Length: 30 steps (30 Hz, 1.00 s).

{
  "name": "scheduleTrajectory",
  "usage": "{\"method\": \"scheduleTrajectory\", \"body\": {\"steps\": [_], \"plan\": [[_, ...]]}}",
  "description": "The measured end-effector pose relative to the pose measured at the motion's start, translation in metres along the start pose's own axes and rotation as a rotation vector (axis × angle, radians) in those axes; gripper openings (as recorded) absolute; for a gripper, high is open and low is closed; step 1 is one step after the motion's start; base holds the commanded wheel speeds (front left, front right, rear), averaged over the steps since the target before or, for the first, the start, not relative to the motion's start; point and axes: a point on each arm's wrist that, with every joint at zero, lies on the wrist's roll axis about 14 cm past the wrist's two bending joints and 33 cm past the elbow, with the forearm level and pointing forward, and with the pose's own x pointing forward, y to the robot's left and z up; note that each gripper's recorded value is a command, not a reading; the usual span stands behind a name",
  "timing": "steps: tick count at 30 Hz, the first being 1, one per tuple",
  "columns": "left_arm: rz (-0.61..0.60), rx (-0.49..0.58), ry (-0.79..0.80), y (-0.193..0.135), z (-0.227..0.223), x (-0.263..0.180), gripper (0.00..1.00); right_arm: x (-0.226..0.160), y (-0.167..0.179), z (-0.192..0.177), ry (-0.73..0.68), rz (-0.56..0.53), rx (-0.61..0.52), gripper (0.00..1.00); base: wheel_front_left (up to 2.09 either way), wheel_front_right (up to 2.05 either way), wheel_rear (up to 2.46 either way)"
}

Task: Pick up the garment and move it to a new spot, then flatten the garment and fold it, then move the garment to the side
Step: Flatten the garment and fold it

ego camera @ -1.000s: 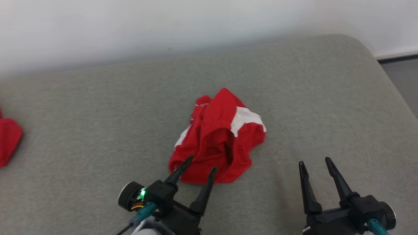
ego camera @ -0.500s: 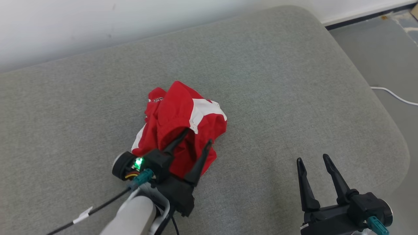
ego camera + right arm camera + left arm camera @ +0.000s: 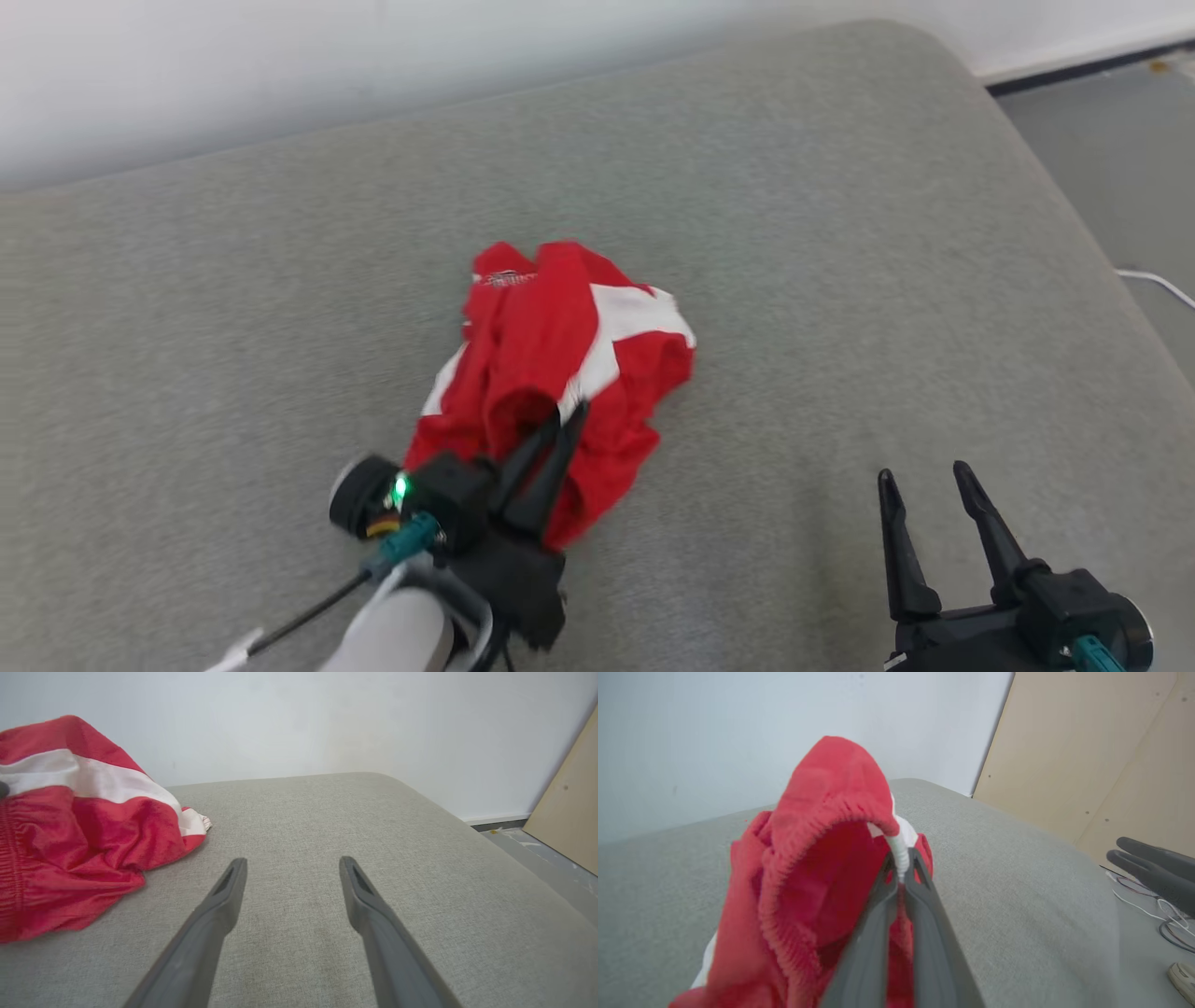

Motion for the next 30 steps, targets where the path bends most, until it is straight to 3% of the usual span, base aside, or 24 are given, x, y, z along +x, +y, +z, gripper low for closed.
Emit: {"method": "scheduleTrajectory", "body": {"steps": [4,9,17,21,26,27,28,29,30], "plan": [[0.054,-0.017,0.076,0.003,-0.018,-0.041,0.00,0.009,0.015,0.001,-0.008,0.053,-0.008,1.00,0.00,0.00,0.00],[0.217,-0.009,0.139,0.030,-0.029,-0.104,0.00,0.023,0.041,0.006,-0.031,0.136,-0.010,1.00,0.00,0.00,0.00],[0.453,0.103,0.087,0.087,0.013,-0.173,0.00,0.032,0.084,0.006,-0.036,0.264,-0.005,1.00,0.00,0.00,0.00],[0.495,0.121,0.098,0.091,0.017,-0.190,0.00,0.032,0.097,0.010,-0.050,0.302,-0.002,1.00,0.00,0.00,0.00],[0.552,0.043,0.169,0.086,-0.016,-0.214,0.00,0.028,0.097,0.013,-0.058,0.305,-0.001,1.00,0.00,0.00,0.00],[0.561,0.022,0.176,0.084,-0.022,-0.217,0.13,0.027,0.096,0.013,-0.059,0.303,-0.002,1.00,0.00,0.00,0.00],[0.563,0.016,0.184,0.082,-0.027,-0.218,0.87,0.027,0.095,0.014,-0.061,0.300,-0.002,1.00,0.00,0.00,0.00],[0.567,0.014,0.173,0.081,-0.027,-0.218,1.00,0.027,0.095,0.014,-0.061,0.298,-0.002,1.00,0.00,0.00,0.00],[0.573,0.009,0.149,0.081,-0.024,-0.217,1.00,0.027,0.094,0.014,-0.061,0.297,-0.002,1.00,0.00,0.00,0.00]]}}
